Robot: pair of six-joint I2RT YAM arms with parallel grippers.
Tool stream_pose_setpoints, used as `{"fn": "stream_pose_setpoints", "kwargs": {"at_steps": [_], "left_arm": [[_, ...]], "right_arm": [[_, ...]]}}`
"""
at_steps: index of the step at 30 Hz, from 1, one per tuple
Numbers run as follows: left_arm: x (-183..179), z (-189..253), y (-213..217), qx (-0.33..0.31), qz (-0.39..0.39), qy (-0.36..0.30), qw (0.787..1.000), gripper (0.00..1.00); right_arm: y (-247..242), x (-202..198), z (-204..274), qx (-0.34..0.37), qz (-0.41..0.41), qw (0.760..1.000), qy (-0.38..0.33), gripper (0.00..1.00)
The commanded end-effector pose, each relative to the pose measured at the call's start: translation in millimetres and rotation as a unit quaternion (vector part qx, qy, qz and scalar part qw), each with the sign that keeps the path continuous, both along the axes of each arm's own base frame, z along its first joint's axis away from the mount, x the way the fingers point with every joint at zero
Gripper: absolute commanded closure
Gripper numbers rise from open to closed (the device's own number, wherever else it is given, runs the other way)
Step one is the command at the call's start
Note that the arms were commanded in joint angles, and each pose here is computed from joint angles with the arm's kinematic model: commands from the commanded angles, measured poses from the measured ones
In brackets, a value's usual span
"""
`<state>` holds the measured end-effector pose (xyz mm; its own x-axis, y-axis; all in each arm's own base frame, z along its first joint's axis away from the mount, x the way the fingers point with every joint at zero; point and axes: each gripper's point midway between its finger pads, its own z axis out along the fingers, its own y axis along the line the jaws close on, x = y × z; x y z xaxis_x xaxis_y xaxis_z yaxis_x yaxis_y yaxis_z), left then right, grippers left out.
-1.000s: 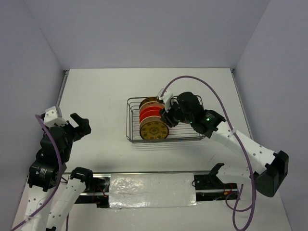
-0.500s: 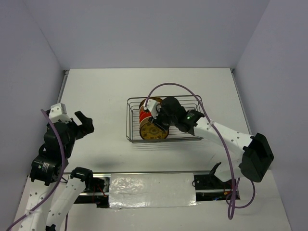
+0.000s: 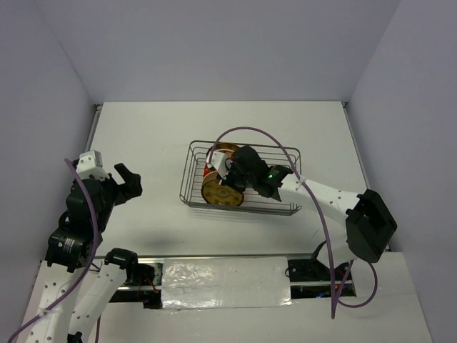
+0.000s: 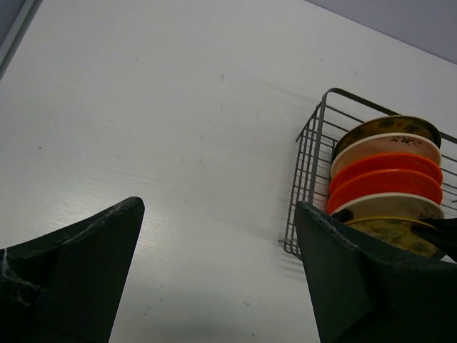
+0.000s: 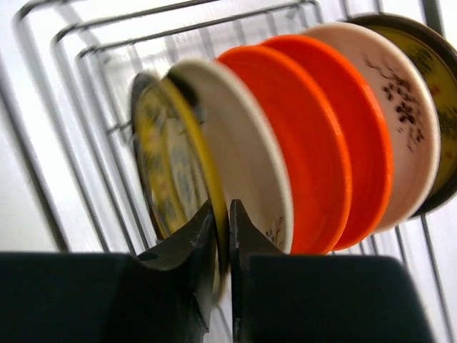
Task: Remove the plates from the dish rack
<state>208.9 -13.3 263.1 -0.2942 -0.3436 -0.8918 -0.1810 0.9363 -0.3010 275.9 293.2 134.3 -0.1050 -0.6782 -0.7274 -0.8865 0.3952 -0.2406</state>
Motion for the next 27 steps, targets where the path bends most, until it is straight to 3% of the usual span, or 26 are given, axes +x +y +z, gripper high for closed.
{"fn": "stream_pose_setpoints", "kwargs": {"at_steps": [1,9,10,14,19,22,23,24,27], "left_arm": [[6,7,-5,0.002,-0.015,-0.016,1.000,0.00],[8,5,-6,0.003,-0.015,-0.009,1.000,0.01],[8,5,-6,0.003,-0.015,-0.010,1.000,0.00],[9,5,-8,0.000,-0.020,-0.011,1.000,0.01],[16,20,-36,-0.030,-0.087,-0.014,0.996,0.01],[20,59,-85,-0.082,-0.212,-0.060,0.972,0.00],[16,66,-109,-0.102,-0.279,-0.063,0.953,0.01],[18,85,-121,-0.111,-0.314,-0.098,0.938,0.01],[16,98,-146,-0.130,-0.387,-0.104,0.907,0.00]], "right_arm": [[8,-3,12,0.028,0.000,1.000,-0.012,0.90],[3,-3,70,0.061,-0.003,0.995,-0.074,0.94],[3,-2,76,0.065,-0.003,0.994,-0.083,1.00],[-2,6,99,0.073,-0.022,0.991,-0.111,1.00],[-3,2,175,0.180,-0.057,0.973,-0.137,1.00],[3,-15,217,0.252,-0.051,0.960,-0.107,1.00],[6,-18,222,0.263,-0.052,0.959,-0.090,1.00],[8,-24,232,0.273,-0.044,0.958,-0.074,1.00],[14,-36,243,0.302,-0.040,0.952,-0.028,1.00]]}}
